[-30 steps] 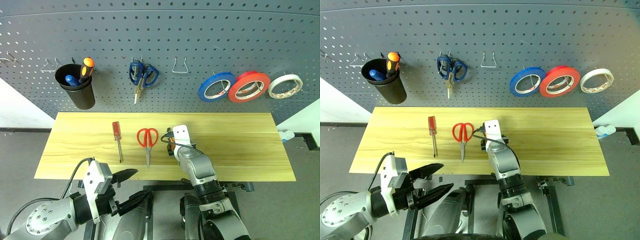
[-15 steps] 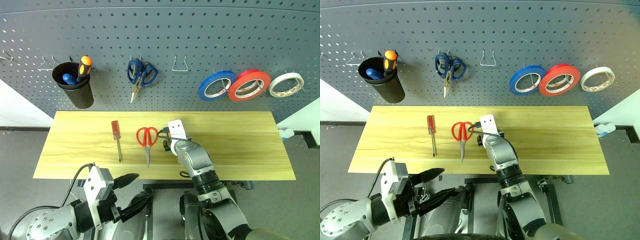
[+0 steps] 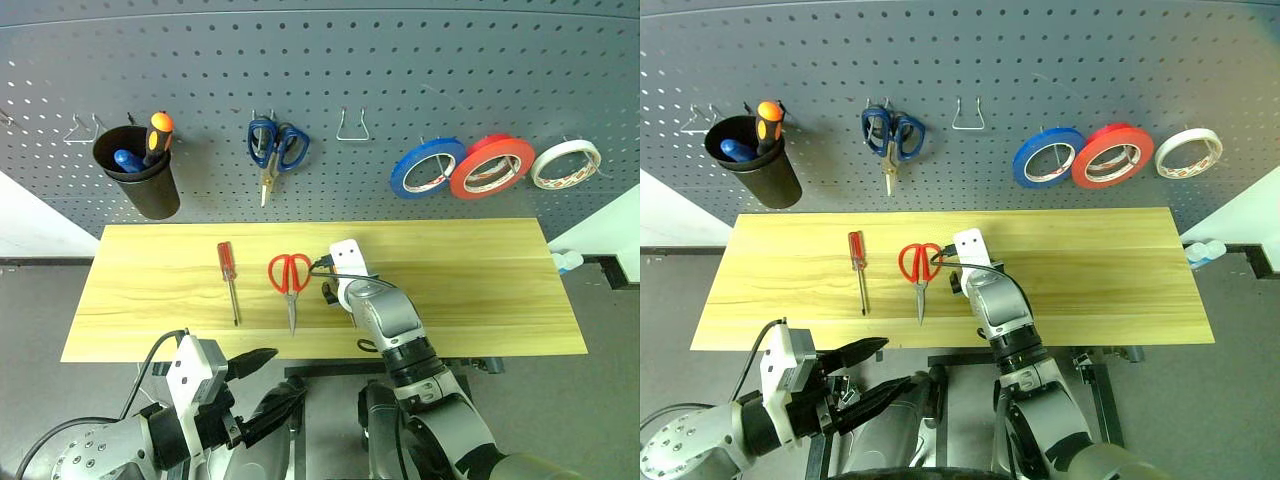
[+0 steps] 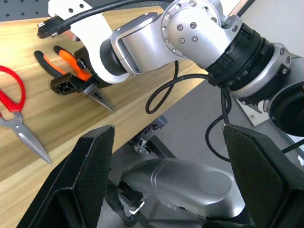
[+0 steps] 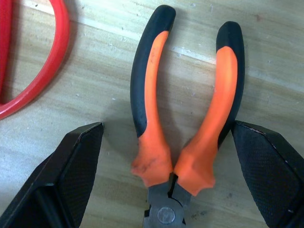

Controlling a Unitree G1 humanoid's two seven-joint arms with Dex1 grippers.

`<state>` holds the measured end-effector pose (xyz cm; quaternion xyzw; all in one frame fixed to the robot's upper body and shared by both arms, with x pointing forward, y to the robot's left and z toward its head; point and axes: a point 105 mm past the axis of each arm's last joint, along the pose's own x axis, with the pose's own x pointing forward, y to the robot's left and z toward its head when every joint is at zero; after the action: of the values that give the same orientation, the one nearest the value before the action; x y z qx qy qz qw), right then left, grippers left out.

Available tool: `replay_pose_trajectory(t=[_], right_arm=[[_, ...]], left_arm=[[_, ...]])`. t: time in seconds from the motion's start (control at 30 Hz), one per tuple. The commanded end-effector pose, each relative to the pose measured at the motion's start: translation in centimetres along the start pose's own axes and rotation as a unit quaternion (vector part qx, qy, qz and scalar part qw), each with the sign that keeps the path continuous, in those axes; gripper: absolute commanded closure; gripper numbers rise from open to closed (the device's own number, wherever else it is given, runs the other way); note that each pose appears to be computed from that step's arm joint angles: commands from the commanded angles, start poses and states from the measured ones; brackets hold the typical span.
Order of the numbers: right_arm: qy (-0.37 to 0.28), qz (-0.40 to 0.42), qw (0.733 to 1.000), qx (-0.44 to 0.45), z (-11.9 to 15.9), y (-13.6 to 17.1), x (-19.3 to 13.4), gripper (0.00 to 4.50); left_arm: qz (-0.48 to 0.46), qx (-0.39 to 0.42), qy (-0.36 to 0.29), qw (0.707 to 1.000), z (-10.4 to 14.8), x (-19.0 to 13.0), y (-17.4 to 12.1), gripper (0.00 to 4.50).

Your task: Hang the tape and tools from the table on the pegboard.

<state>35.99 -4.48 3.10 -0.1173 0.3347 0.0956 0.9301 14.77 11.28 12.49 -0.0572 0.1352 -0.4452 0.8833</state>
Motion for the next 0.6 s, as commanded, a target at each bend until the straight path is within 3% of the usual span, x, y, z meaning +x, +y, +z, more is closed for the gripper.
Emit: replay_pose_trajectory(t=[0.03,0.07,0.17,0.37,0.6], right_arm=[[0.032,-0.001,0.999,-0.008,-1.8,-0.15,0.16,0.05],[0.032,-0.002,0.999,-0.008,-1.79,-0.22,0.15,0.05],[0.031,-0.003,0.999,-0.01,-1.79,-0.42,0.15,0.6],[0.034,-0.003,0.999,-0.014,-2.13,-0.59,0.1,2.31],[0.032,-0.002,0.999,-0.014,-2.09,-0.53,0.16,2.39]], left_arm=[[-0.008,0.011,-0.015,1.0,0.6,0.19,-0.69,0.7],[-0.008,0.01,-0.016,1.0,0.58,0.23,-0.77,0.7],[-0.008,0.01,-0.016,1.0,0.54,0.33,-0.9,0.7],[-0.004,0.007,-0.015,1.0,0.37,0.25,-1.04,0.7],[-0.004,0.011,-0.017,1.0,0.51,0.32,-0.82,0.7]])
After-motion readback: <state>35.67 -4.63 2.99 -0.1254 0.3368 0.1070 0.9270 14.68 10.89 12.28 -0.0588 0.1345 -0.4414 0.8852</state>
